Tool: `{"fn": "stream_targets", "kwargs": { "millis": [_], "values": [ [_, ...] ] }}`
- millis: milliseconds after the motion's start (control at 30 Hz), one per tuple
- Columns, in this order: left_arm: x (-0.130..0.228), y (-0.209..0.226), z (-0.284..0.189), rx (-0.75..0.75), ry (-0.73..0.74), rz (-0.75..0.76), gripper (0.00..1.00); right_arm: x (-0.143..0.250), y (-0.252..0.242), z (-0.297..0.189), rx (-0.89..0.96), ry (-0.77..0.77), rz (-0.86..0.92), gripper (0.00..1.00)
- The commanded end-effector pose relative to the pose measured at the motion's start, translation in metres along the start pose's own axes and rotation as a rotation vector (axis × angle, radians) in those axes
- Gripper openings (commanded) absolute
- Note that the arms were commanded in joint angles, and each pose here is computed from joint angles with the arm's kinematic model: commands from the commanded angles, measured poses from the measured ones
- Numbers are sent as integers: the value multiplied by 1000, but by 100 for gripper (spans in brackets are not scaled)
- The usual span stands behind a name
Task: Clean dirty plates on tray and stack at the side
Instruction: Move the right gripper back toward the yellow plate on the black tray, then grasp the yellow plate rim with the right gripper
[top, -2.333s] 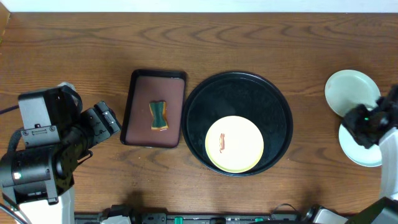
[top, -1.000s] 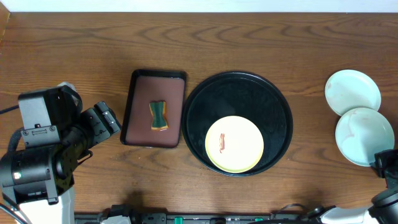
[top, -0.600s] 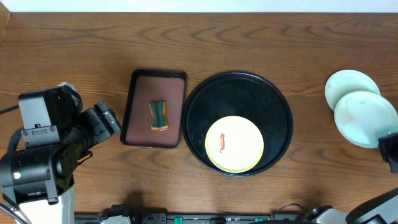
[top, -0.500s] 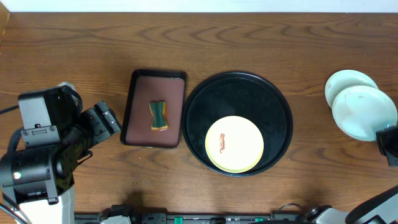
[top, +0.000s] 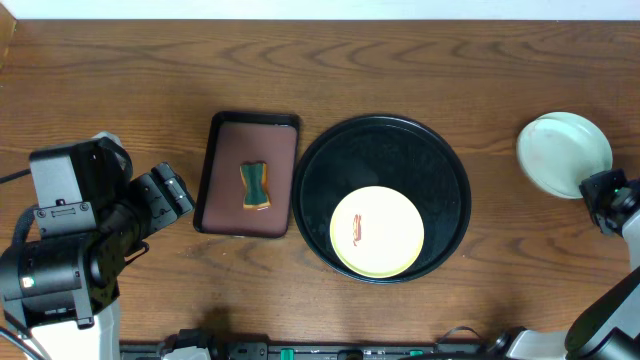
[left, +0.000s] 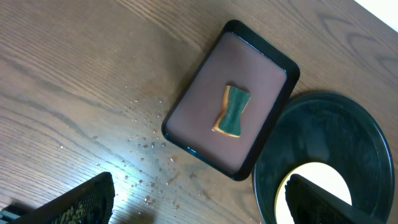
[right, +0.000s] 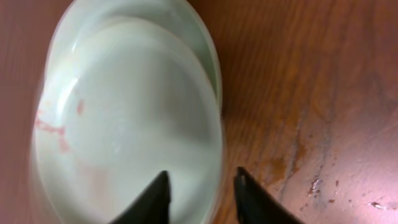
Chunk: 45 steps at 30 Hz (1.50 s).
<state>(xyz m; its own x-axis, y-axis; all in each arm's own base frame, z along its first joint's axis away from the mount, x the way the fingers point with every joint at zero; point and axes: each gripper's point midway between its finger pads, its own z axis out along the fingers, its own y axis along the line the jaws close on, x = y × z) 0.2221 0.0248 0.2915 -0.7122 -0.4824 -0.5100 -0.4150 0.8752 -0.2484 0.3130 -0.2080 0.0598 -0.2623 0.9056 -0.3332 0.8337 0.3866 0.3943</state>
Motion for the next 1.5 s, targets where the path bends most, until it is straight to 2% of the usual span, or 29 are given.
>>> {"fn": "stream_targets", "kwargs": {
  "millis": [0, 167, 333, 433, 567, 667, 833, 967, 1067, 1233, 1367, 1400, 1467],
  "values": [
    [-3, 1, -3, -7, -13, 3, 88, -11, 5, -7, -1, -56, -31, 38],
    [-3, 1, -3, -7, -13, 3, 89, -17, 27, -35, -93, -100, -135, 38],
    [-3, 1, -3, -7, -13, 3, 88, 6, 71, -66, -325, -27, -229, 35],
    [-3, 1, -3, -7, -13, 3, 88, 50, 107, -89, -495, 79, -396, 32],
    [-3, 1, -3, -7, -13, 3, 89, 129, 132, -103, -588, 256, -649, 33],
    [-3, 1, -3, -7, -13, 3, 88, 189, 127, -97, -487, 367, -846, 37],
    [-3, 1, -3, -7, -13, 3, 88, 236, 84, -76, -136, 411, -1124, 42],
    [-3, 1, -3, -7, -13, 3, 88, 282, 63, -68, -60, 557, -1253, 45],
    [-3, 1, -3, -7, -13, 3, 88, 300, 53, -60, -20, 615, -1295, 45],
    [-3, 1, -3, -7, -13, 3, 88, 314, 50, -43, 4, 643, -1302, 40],
    [-3, 1, -3, -7, -13, 3, 88, 318, 56, -26, -9, 615, -1308, 7],
    [-3, 1, -3, -7, -13, 3, 88, 315, 58, -24, -7, 595, -1311, 1],
    [-3, 1, -3, -7, -13, 3, 89, 309, 69, -23, -21, 543, -1316, 1]
  ]
}}
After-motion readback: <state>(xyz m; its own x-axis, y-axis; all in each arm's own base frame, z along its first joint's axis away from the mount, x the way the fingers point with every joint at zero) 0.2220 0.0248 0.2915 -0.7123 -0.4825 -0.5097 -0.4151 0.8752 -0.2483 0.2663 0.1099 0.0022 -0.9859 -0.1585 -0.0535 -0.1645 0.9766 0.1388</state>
